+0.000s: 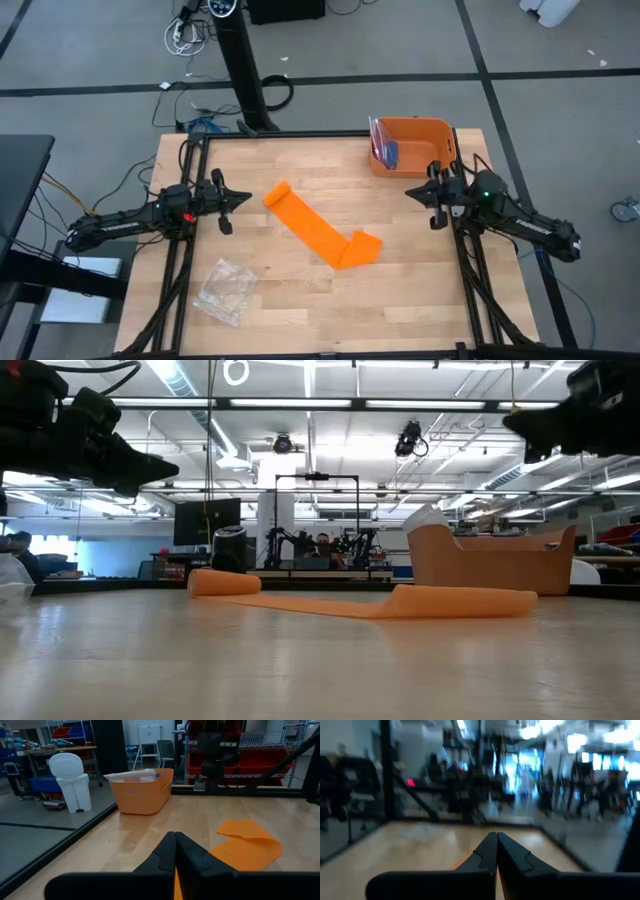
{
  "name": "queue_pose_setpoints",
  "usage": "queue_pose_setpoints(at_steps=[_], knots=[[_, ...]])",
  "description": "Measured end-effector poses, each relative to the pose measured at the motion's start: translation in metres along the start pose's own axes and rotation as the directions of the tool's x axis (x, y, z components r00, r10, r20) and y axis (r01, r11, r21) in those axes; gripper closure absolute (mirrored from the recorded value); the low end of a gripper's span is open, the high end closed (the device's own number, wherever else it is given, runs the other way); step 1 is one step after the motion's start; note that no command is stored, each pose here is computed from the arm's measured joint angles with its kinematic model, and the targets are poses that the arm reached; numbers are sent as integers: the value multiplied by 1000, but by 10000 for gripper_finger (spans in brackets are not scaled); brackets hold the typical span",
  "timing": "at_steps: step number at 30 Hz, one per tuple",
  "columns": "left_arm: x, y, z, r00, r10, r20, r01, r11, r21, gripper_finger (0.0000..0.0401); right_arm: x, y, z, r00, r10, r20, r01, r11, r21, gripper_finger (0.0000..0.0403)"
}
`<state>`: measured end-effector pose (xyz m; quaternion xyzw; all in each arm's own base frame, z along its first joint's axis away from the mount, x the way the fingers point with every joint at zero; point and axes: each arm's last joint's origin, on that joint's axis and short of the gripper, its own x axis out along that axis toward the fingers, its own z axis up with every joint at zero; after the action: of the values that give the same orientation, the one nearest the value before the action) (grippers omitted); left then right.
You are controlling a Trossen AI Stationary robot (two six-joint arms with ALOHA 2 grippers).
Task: Roll bandage
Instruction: Roll the orange bandage
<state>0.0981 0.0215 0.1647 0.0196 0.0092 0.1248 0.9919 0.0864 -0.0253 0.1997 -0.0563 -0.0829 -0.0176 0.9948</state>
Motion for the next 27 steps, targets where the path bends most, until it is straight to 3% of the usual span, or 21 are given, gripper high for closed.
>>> queue_pose_setpoints(at_steps=[4,11,18,27], knots=[[0,0,0,1000,0,0,0,1000,0,389,4,3,6,997,51,59,-51,999,11,399],[0,0,0,1000,0,0,0,1000,0,389,20,8,0,991,137,7,-135,969,208,396],[0,0,0,1000,0,0,0,1000,0,389,39,11,-28,968,87,-233,10,922,387,378],[0,0,0,1000,0,0,0,1000,0,389,63,22,-49,899,110,-424,103,888,448,357]])
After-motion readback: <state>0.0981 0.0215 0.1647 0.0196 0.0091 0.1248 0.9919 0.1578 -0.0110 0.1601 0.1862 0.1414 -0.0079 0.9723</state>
